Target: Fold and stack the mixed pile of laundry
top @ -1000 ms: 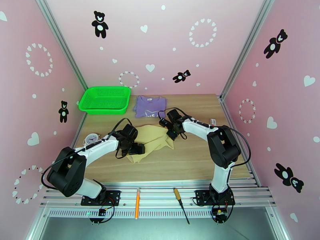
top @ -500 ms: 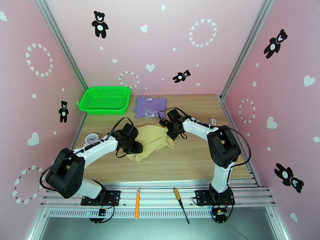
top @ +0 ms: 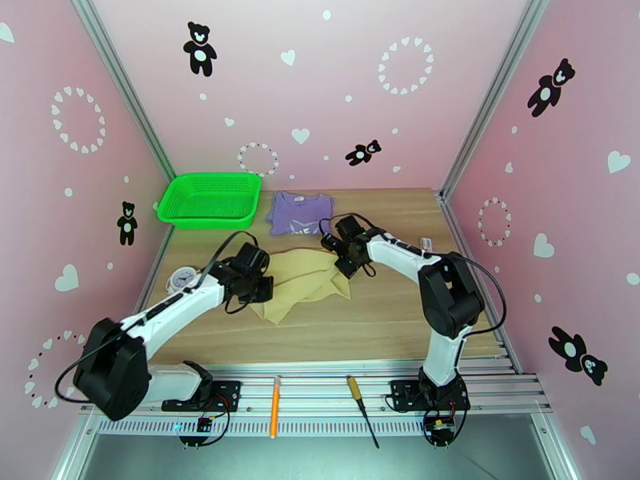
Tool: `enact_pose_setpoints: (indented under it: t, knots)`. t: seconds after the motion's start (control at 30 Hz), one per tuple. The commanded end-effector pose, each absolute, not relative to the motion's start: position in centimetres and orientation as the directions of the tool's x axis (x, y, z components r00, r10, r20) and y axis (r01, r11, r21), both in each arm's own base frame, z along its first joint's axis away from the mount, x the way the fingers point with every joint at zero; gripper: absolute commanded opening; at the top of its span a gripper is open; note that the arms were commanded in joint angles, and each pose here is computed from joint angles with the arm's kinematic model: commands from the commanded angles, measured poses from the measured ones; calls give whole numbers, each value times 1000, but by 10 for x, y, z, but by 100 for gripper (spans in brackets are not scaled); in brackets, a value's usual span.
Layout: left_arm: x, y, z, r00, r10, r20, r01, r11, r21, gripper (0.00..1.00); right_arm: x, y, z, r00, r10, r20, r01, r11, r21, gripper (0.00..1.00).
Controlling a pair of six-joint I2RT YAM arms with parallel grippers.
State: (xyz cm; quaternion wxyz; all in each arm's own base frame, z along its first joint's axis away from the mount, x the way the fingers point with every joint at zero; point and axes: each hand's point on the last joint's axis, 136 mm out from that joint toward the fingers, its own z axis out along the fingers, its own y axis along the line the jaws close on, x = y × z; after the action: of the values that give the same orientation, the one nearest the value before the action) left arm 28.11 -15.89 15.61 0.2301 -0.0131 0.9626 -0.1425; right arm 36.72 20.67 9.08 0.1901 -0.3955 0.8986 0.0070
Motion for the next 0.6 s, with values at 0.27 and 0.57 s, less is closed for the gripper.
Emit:
enact_pose_setpoints:
  t: [0.27,0.57]
  knots:
    - [292,-104,412,-480,-168,-861,59,973,-222,0,332,171,303,-484,-622,-616,-524,770,-365,0]
    - [232,-88,482,-363,-223,-905,184,935,-304,0,248,140,399,-318,-677,-664,-477,720,-504,0]
